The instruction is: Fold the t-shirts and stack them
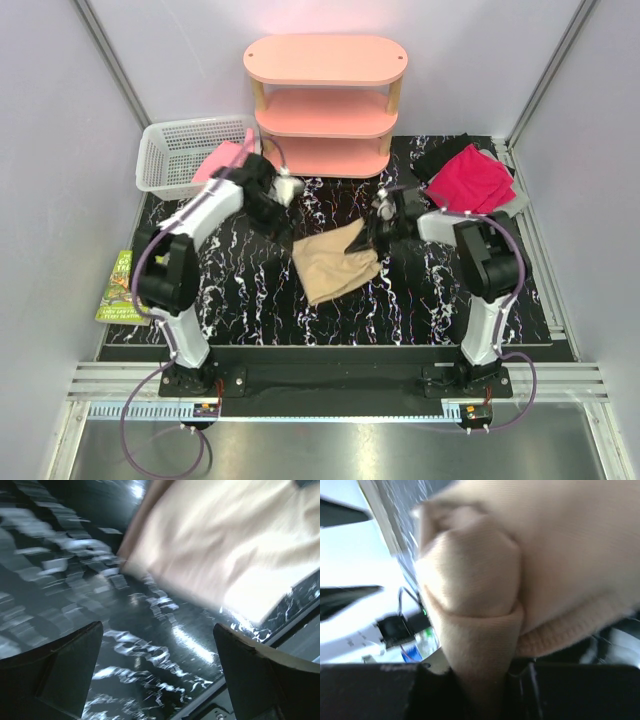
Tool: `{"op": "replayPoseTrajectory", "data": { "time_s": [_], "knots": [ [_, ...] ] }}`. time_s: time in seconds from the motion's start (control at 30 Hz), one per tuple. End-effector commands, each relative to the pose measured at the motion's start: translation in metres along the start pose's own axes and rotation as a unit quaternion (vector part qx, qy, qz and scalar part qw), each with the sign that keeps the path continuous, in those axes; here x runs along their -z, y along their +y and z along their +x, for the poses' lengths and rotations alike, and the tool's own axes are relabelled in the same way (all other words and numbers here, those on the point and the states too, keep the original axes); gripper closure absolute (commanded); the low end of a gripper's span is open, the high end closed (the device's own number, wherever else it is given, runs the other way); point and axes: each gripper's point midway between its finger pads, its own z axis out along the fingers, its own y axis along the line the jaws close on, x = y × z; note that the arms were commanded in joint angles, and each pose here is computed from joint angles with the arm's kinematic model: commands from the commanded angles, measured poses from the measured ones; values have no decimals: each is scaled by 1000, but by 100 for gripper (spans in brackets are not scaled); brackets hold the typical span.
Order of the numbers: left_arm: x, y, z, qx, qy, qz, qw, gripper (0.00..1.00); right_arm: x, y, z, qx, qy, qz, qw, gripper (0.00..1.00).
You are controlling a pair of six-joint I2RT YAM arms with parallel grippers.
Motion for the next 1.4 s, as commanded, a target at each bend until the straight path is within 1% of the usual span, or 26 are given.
{"op": "replayPoseTrajectory", "data": {
  "time_s": [0.0, 0.03, 0.13, 0.2, 0.23, 0.27, 0.33, 0.4, 0.5, 0.53, 0.6, 0.63, 0.7, 0.73, 0.8, 0.87, 0.9, 0.93, 1.03, 1.27, 1.37],
  "knots": [
    [109, 14, -35, -6, -133, -27, 991, 1, 78, 36, -78, 55, -122, 23, 991, 100],
    [131, 23, -33, -3, -156, -43, 987, 1, 91, 42, -93, 64, -141, 20, 988, 100],
    [159, 35, -19, 2, -175, -70, 982, 1, 129, 37, -120, 49, -183, 18, 982, 100],
    [167, 38, -9, 8, -179, -77, 981, 1, 153, 26, -135, 33, -210, 23, 977, 100],
    [171, 40, 0, 10, -181, -83, 980, 1, 159, 31, -141, 40, -216, 19, 975, 100],
    [172, 40, 4, 10, -180, -84, 980, 1, 176, 23, -150, 29, -232, 18, 972, 100],
    [170, 41, 16, 13, -175, -88, 981, 1, 198, 22, -166, 19, -253, 5, 967, 100],
    [165, 38, 23, 14, -169, -83, 982, 1, 204, 23, -175, 18, -259, 1, 966, 100],
    [165, 42, 32, 28, -169, -83, 982, 1, 218, 31, -193, 26, -277, -5, 961, 100],
    [163, 41, 34, 28, -168, -81, 982, 1, 231, 34, -204, 30, -293, -6, 955, 100],
    [162, 42, 37, 30, -166, -81, 982, 1, 243, 35, -215, 24, -306, -11, 952, 100],
    [160, 42, 39, 31, -162, -80, 983, 1, 256, 47, -224, 39, -318, -19, 947, 100],
    [159, 43, 42, 35, -157, -79, 984, 1, 268, 45, -237, 30, -327, -27, 944, 100],
    [160, 44, 42, 35, -157, -81, 984, 1, 282, 57, -245, 44, -340, -33, 939, 100],
    [161, 44, 42, 37, -157, -81, 984, 1, 295, 49, -256, 34, -351, -32, 935, 100],
    [163, 44, 44, 38, -154, -81, 984, 1, 311, 51, -264, 39, -364, -34, 930, 100],
    [164, 45, 45, 40, -154, -84, 984, 1, 321, 39, -269, 26, -372, -34, 927, 100],
    [165, 46, 47, 39, -150, -86, 984, 1, 327, 39, -272, 27, -374, -37, 926, 100],
    [167, 50, 51, 41, -146, -93, 984, 1, 339, 18, -276, 9, -378, -39, 925, 100],
    [173, 51, 48, 43, -147, -90, 984, 1, 345, -38, -274, -46, -381, -25, 923, 100],
    [175, 52, 46, 43, -147, -91, 984, 1, 339, -58, -271, -70, -374, -22, 925, 100]
  ]
}}
